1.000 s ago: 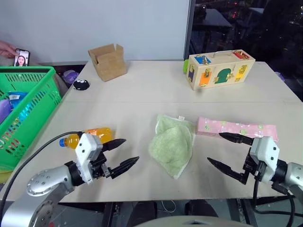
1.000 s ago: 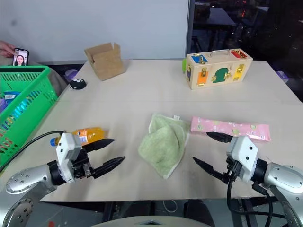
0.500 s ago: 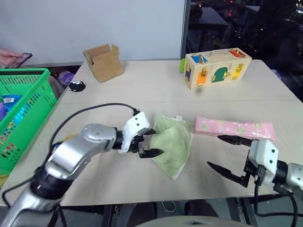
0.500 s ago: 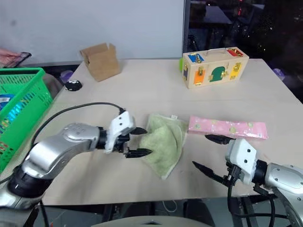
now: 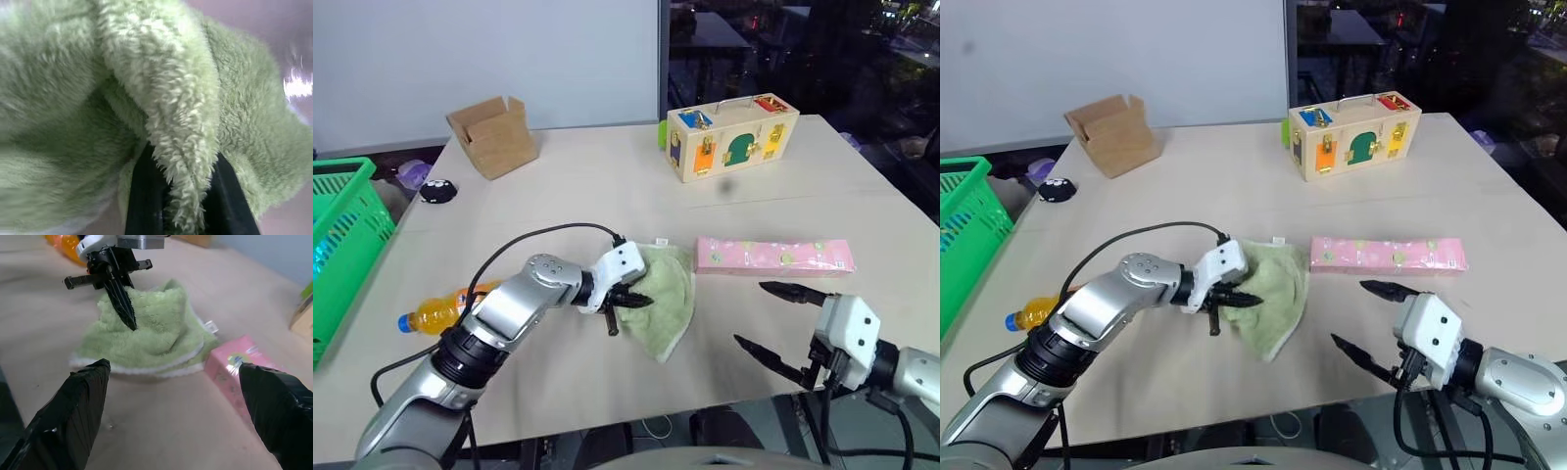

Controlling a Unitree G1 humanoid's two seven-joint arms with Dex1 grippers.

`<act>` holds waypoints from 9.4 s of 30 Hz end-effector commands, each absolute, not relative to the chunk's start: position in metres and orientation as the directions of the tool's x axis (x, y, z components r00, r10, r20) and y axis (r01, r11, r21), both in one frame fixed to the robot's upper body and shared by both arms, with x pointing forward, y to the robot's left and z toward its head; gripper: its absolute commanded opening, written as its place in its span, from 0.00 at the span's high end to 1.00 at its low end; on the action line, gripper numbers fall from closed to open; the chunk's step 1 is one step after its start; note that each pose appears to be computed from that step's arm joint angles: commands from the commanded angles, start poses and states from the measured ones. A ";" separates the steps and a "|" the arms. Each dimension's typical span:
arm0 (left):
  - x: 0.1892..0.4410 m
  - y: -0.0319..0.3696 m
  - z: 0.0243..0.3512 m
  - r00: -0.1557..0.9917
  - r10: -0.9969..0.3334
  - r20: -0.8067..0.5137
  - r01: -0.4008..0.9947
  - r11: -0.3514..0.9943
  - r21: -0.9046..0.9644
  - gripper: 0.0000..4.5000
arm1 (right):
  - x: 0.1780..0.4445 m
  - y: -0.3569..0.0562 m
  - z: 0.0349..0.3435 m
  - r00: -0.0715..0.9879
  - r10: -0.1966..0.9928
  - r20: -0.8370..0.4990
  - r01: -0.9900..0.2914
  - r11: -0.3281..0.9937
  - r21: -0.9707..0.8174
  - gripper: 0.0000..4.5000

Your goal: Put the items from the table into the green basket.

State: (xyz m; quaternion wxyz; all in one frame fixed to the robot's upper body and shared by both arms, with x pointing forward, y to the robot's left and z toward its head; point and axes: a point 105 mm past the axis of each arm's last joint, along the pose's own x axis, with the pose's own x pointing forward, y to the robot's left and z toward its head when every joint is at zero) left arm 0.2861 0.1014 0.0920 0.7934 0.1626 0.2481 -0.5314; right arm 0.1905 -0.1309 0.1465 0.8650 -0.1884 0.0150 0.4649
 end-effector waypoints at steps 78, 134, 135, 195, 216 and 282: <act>0.377 -0.057 0.132 0.280 -0.595 -0.753 0.941 0.017 0.337 0.02 | 0.173 -0.181 0.135 0.891 0.372 -0.259 -0.443 0.837 -0.321 0.00; 0.419 0.014 0.070 0.520 -0.348 -0.780 0.848 0.101 0.520 0.27 | 0.183 -0.167 0.136 0.892 0.394 -0.221 -0.449 0.832 -0.326 0.00; 0.419 0.011 0.075 0.510 -0.372 -0.775 0.854 0.111 0.509 0.35 | 0.183 -0.167 0.137 0.892 0.394 -0.219 -0.448 0.832 -0.327 0.00; 0.306 0.423 0.394 0.852 0.270 0.449 -0.338 0.938 0.078 0.42 | 0.294 0.042 0.255 0.208 0.963 0.171 -0.916 0.253 -0.311 0.00; 0.308 0.488 0.291 0.858 0.422 0.292 -0.493 0.836 0.240 0.02 | 0.292 0.037 0.253 0.236 0.955 0.178 -0.908 0.282 -0.310 0.00; 0.277 0.521 0.317 0.807 0.552 0.208 -0.583 0.800 0.140 0.28 | 0.271 0.049 0.257 0.036 0.980 0.194 -0.923 0.107 -0.369 0.00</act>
